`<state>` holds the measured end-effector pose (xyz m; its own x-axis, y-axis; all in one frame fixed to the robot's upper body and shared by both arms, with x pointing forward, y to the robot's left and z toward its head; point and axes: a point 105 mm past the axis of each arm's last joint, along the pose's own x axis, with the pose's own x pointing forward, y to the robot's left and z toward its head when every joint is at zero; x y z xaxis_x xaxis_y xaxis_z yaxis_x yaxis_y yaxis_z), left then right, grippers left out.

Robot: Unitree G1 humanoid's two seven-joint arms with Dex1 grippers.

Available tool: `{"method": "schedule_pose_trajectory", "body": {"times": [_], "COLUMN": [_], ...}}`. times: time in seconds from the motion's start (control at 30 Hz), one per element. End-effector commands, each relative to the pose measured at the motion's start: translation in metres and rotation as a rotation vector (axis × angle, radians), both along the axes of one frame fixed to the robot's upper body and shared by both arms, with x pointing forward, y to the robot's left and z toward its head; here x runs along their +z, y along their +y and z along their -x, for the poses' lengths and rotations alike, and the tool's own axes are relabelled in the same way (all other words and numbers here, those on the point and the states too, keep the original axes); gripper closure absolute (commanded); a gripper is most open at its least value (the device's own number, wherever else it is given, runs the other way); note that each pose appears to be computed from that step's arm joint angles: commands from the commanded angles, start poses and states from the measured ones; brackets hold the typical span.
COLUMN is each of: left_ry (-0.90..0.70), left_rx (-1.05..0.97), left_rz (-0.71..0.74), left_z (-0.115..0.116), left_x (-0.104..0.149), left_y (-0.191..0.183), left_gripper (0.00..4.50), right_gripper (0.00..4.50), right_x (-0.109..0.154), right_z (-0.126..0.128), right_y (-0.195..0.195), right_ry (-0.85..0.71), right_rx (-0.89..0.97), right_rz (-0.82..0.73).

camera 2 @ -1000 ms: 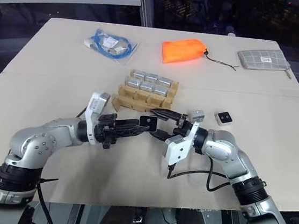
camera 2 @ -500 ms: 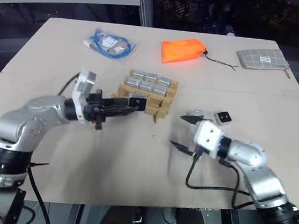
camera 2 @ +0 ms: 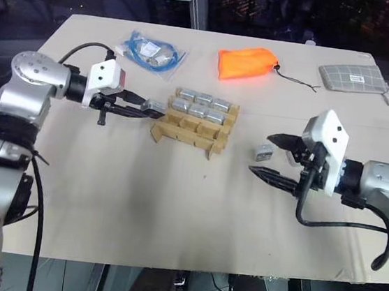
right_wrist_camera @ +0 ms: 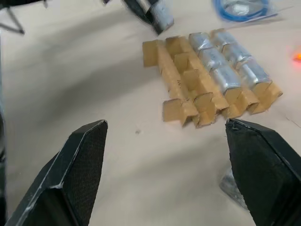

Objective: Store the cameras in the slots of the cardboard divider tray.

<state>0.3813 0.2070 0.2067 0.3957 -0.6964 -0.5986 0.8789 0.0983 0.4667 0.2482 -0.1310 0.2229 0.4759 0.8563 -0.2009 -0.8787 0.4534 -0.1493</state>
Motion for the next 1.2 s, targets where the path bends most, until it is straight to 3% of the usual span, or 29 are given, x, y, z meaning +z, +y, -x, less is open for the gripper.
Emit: {"method": "schedule_pose_trajectory", "body": {"times": [0.03, 0.67, 1.2], "left_ry": [-0.015, -0.030, -0.084], "left_rx": [-0.053, -0.133, -0.132], "left_rz": [-0.076, -0.340, -0.432], "left_z": [-0.004, -0.019, -0.027], "left_x": [0.002, 0.017, 0.028], "left_y": [-0.004, -0.028, -0.042], "left_gripper": [3.73, 3.73, 3.73], "right_gripper": [0.53, 0.53, 0.53], "right_x": [0.010, 0.021, 0.016], "right_z": [0.005, 0.005, 0.004], "right_y": [0.006, 0.015, 0.019], "right_ry": [-0.049, -0.094, -0.093], "right_rx": [-0.009, -0.065, -0.065], "right_rz": [-0.010, -0.047, -0.060]}}
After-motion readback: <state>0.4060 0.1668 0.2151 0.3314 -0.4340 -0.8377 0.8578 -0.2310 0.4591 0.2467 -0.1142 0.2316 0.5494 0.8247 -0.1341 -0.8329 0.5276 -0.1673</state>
